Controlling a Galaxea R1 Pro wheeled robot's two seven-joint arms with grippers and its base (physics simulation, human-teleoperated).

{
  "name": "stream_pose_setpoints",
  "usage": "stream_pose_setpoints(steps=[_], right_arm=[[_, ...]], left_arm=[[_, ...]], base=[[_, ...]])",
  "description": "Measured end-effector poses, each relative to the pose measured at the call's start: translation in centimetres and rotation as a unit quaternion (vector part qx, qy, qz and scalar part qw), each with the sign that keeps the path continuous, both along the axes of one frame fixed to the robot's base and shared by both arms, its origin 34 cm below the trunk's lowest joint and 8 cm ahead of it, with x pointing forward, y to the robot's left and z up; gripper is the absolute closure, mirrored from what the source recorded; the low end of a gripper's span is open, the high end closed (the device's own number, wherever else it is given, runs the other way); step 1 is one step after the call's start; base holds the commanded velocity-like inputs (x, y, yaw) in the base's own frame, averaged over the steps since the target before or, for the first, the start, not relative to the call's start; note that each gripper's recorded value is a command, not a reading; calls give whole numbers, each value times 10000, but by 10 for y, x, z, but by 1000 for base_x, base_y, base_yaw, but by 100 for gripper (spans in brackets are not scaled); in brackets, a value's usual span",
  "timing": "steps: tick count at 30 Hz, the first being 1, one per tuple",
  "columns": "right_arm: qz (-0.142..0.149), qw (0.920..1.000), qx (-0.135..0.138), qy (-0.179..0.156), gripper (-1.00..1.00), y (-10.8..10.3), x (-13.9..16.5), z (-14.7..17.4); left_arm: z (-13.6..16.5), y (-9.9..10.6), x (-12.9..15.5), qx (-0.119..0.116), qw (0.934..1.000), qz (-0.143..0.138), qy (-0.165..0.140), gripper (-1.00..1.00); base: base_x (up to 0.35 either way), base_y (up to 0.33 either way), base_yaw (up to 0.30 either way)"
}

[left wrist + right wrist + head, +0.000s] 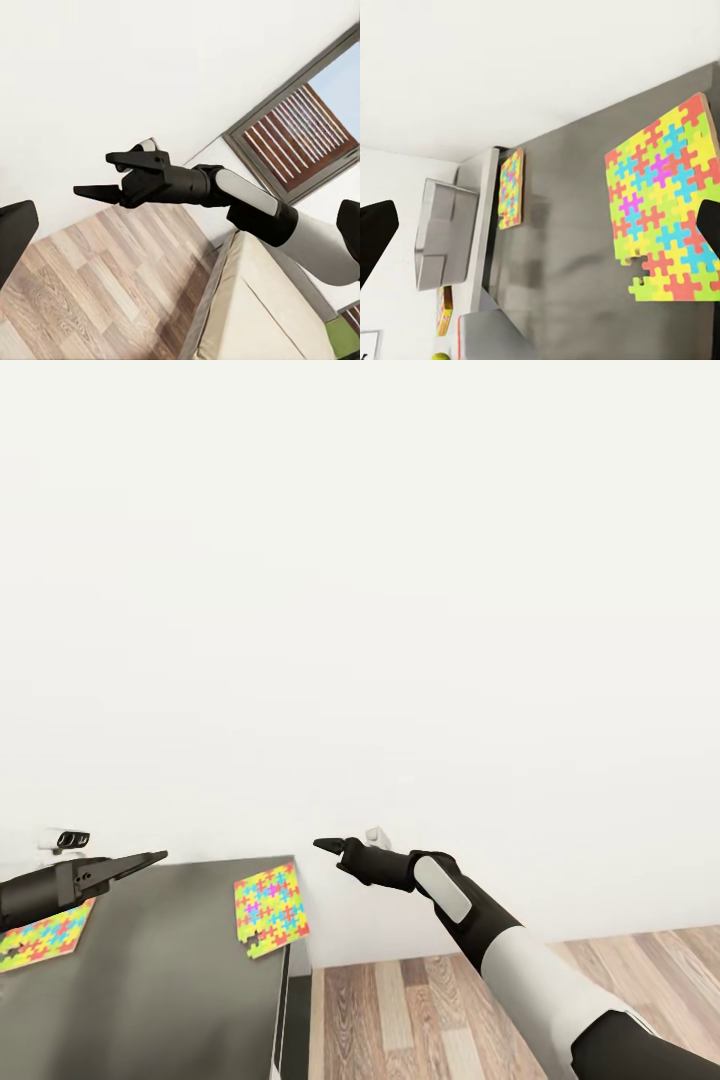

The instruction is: Put all the toys in the child's room - the three board games (two on the bed and one on the table), the two jigsaw puzzles on the table, and the tennis ball on the table - inside the toy box on the table in the child's room.

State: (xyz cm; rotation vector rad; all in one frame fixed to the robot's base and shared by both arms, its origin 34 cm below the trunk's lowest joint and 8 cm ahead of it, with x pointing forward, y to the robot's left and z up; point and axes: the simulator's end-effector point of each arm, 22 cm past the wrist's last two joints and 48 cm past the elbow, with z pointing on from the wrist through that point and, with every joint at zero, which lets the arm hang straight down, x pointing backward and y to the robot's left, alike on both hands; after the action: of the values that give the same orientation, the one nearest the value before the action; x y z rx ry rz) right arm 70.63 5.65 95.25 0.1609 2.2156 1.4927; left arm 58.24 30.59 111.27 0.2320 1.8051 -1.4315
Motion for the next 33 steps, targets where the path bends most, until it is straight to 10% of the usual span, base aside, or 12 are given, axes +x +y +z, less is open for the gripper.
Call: stream_pose_setpoints(steps=[33], right_arm=[[-9,9996,-3,-271,-100,0,-1,31]], left_arm=[[24,0,-9,-2,9996,-1,-274,-100]], base=[[-86,0,0]])
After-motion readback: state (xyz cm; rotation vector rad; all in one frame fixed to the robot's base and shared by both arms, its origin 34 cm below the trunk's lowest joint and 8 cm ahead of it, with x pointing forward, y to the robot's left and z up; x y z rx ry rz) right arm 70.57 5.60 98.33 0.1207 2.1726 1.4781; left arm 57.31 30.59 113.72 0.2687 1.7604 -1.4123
